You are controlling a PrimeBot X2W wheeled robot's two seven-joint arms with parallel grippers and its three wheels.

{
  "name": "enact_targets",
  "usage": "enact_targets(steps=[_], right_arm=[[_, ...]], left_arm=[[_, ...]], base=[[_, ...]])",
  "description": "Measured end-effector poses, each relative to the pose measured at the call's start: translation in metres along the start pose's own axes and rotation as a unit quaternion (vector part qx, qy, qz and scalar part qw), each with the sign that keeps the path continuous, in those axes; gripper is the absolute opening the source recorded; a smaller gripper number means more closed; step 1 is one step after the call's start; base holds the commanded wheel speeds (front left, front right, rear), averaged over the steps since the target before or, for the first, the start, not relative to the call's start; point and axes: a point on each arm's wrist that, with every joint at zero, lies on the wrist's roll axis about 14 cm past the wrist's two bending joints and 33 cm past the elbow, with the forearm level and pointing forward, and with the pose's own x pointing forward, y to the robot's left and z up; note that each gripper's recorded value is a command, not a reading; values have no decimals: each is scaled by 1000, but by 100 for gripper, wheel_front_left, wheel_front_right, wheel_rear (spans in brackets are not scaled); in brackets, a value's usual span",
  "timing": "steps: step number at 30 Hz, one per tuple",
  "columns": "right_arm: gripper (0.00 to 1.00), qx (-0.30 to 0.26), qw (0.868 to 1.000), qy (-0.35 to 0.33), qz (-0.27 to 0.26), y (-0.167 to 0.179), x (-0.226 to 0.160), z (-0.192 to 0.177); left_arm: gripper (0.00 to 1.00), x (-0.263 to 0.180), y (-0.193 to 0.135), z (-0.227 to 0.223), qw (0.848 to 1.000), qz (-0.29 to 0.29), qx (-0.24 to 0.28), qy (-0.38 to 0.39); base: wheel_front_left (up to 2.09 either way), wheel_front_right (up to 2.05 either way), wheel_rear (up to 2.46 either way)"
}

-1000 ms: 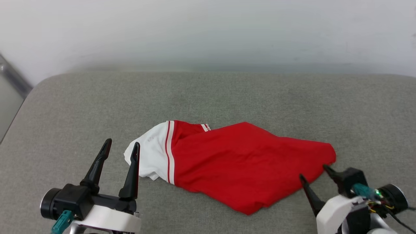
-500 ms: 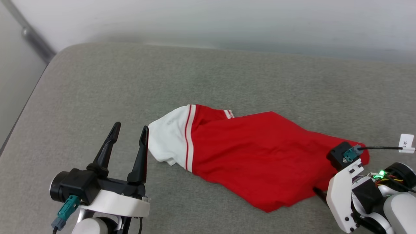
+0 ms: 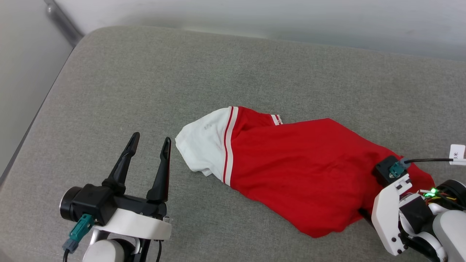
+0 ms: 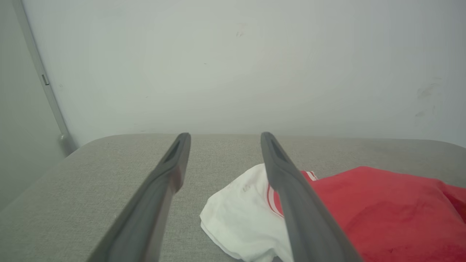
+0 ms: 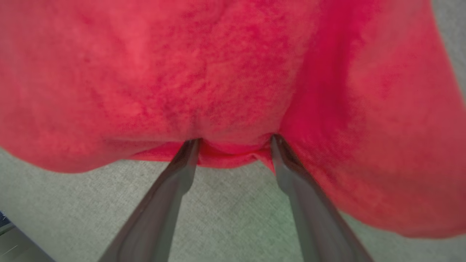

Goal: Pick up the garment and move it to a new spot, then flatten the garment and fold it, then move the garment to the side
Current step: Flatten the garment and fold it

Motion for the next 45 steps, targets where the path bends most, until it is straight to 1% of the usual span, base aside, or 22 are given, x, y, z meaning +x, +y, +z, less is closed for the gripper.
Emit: enact_targets(steps=[1,2,3,6,11,15,18,21,25,31,32,33,38,41,45], right_arm=[[85,0,1000,4,2,0,1,-2],[40,-3,1000,8,3,1,2,-4],[0,-8,1000,8,5,2,2,-3],[0,-17,1000,6,14,8,-3,-3],[0,-31,999,-29,20,18,-24,6],[0,-63,994,-82,27,38,-49,26],[0,-84,990,-106,40,61,-63,31],[0,-118,986,-107,51,84,-69,27],[0,-136,982,-90,91,120,-65,11],[0,-145,980,-68,115,139,-50,-5],[54,-140,981,-69,115,139,-46,-5],[100,-142,980,-79,112,138,-45,-1],[100,-108,981,-116,108,131,-46,22],[100,-93,980,-152,91,114,-61,46],[100,-50,979,-183,77,90,-88,69]], left_arm=[[100,0,0,0,1000,0,0,1],[100,0,0,-1,1000,0,0,1],[100,0,0,0,1000,0,0,1],[100,0,1,0,1000,-1,1,0],[100,-4,-4,4,1000,-7,-5,-5],[100,-10,-9,7,1000,-13,-10,-9],[100,-13,-10,10,1000,-15,-13,-14],[100,-19,-10,11,1000,-15,-13,-13],[100,-23,-8,12,1000,-13,-14,-14],[100,-26,-9,12,1000,-13,-15,-13],[100,-26,-9,12,1000,-13,-16,-13],[100,-27,-9,12,1000,-13,-16,-13],[100,-29,-5,13,1000,-8,-14,-14],[100,-30,-3,13,1000,-5,-13,-15],[100,-29,-3,12,1000,-4,-15,-14]], base=[[0,0,0],[0,0,0],[0,0,0],[0,0,0],[0,0,0],[0,0,0],[0,0,0],[0,0,0],[0,0,0],[0,0,0],[0,0,0],[0,0,0],[0,0,0],[0,0,0],[0,0,0]])
